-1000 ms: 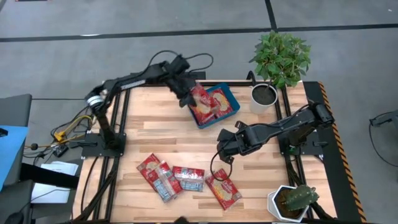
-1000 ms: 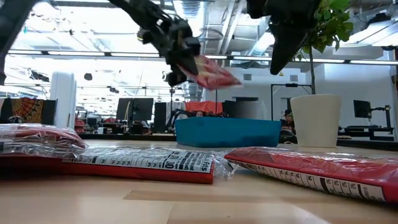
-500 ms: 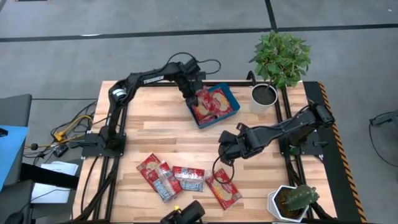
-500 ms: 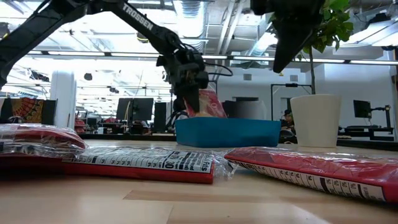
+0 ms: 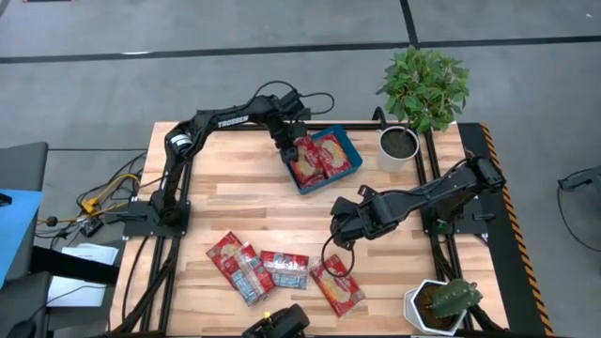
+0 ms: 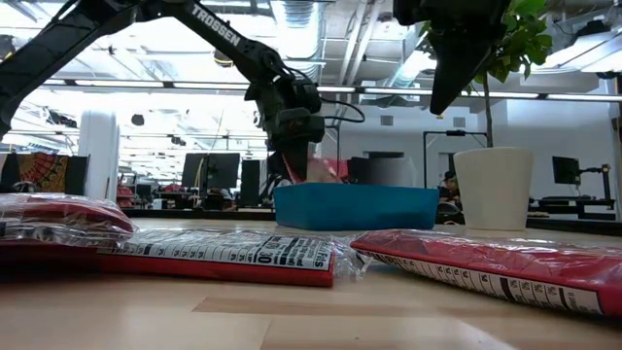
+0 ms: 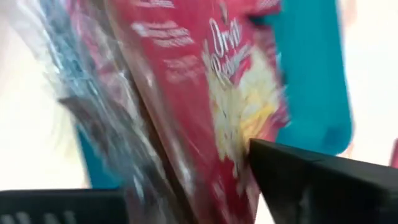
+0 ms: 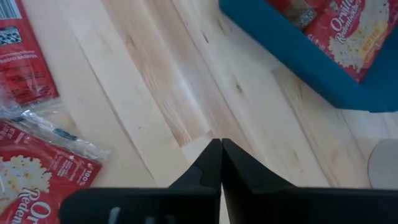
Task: Sort popcorn bags into baskets
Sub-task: Put the red popcorn bag into the blue bin
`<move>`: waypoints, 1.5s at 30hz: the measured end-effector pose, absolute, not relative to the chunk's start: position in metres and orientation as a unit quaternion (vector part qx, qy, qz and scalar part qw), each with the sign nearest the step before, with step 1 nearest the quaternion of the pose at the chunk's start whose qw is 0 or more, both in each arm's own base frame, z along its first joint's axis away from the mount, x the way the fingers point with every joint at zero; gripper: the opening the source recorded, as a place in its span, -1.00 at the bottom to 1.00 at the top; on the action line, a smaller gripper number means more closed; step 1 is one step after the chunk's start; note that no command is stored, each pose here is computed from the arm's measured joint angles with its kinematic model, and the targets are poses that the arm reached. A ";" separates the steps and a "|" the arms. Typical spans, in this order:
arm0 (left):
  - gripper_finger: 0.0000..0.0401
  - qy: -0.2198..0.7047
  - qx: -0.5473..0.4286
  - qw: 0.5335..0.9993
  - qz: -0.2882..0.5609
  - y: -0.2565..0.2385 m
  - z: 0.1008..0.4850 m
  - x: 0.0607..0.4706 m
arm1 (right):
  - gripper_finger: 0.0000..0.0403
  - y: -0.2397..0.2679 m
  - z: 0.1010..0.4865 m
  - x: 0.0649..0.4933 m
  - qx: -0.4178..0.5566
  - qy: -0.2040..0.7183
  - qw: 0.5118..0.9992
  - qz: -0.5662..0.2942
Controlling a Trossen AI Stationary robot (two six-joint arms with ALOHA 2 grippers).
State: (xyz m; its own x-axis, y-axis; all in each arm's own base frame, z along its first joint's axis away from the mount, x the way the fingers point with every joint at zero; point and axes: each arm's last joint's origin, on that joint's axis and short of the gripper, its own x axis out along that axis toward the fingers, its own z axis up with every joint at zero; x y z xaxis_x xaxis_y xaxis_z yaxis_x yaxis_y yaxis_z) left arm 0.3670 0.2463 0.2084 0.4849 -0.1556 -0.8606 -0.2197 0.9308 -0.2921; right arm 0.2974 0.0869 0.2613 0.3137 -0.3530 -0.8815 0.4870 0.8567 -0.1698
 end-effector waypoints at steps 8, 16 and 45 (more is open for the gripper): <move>0.25 0.539 -0.182 0.821 0.045 0.259 0.225 0.353 | -0.88 0.084 0.262 0.298 0.057 0.518 0.809 -0.270; 0.36 0.534 -0.194 0.821 0.055 0.260 0.258 0.346 | -0.82 0.086 0.262 0.298 0.057 0.517 0.811 -0.268; -0.98 0.535 0.046 0.834 0.126 0.177 0.208 0.399 | -0.92 0.100 0.262 0.294 0.087 0.495 0.816 -0.284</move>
State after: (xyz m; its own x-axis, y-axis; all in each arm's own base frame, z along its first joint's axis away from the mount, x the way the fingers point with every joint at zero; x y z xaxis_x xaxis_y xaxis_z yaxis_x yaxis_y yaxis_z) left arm 0.3988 0.1773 0.2079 0.3966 0.2588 -0.8807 -0.1602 0.9642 0.2112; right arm 0.2941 0.0997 0.2621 0.3479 -0.3775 -0.8581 0.5499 0.8235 -0.1394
